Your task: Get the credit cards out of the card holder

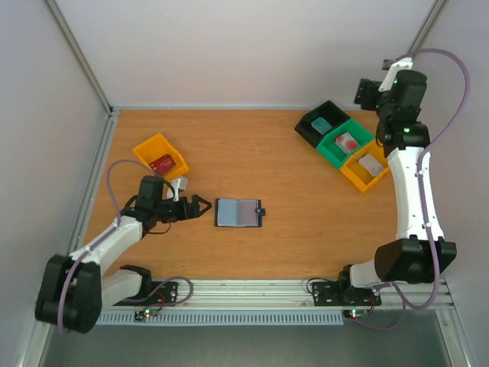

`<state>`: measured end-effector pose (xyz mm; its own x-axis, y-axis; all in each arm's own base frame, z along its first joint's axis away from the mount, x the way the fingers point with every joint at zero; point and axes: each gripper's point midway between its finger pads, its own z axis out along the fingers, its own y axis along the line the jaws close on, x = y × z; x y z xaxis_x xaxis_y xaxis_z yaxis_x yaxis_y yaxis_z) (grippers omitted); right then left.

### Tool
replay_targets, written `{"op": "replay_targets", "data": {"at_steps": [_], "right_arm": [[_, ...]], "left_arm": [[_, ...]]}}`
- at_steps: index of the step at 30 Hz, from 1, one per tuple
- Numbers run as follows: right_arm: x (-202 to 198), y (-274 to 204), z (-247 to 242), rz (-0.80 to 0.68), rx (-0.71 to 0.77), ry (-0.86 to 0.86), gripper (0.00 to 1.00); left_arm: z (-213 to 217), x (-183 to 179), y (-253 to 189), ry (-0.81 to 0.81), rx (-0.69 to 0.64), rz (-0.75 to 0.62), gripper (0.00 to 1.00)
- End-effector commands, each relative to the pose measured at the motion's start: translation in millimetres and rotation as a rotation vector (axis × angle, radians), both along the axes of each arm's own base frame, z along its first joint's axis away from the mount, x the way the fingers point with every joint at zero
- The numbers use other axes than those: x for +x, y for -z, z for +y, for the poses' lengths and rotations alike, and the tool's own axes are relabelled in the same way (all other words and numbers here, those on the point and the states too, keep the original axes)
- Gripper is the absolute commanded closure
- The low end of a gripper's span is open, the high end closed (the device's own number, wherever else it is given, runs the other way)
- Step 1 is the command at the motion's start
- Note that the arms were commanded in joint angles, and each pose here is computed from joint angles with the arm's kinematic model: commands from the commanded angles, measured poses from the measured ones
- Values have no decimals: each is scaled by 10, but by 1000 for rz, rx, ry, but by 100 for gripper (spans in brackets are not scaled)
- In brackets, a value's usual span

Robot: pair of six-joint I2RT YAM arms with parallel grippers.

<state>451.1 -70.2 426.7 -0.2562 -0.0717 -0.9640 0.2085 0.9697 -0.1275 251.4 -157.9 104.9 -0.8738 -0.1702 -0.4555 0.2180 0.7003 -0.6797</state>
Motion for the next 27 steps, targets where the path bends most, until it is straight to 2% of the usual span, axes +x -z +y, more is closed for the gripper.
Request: {"op": "replay_targets", "data": {"at_steps": [1,4,6,11,15,19,23,27], "right_arm": [[-15,743,1183,153,535,-385,16],[-357,1408,2069,367,547,-544,18],[-667,1847,2495,537,531,-613,22],[-1296,2664,2999,846,609,-659,27],[-1710,3143,3453,1030,623,-731,36],[-1844,3403,3693,1159,682,-719,49],[-1946,3555,3693,1174,647,-670,53],[-2015,3788,3567,1234,622,-566,56]], "left_arm": [[-115,60,119,-14,-77,116,1],[-229,60,231,33,-89,172,2],[-312,36,323,64,-77,203,4],[-427,-1,532,95,-59,245,7],[-474,31,610,103,-50,265,15],[-484,125,668,98,-36,242,25],[-537,146,683,119,-52,225,45],[-622,227,649,128,-53,167,52]]}}
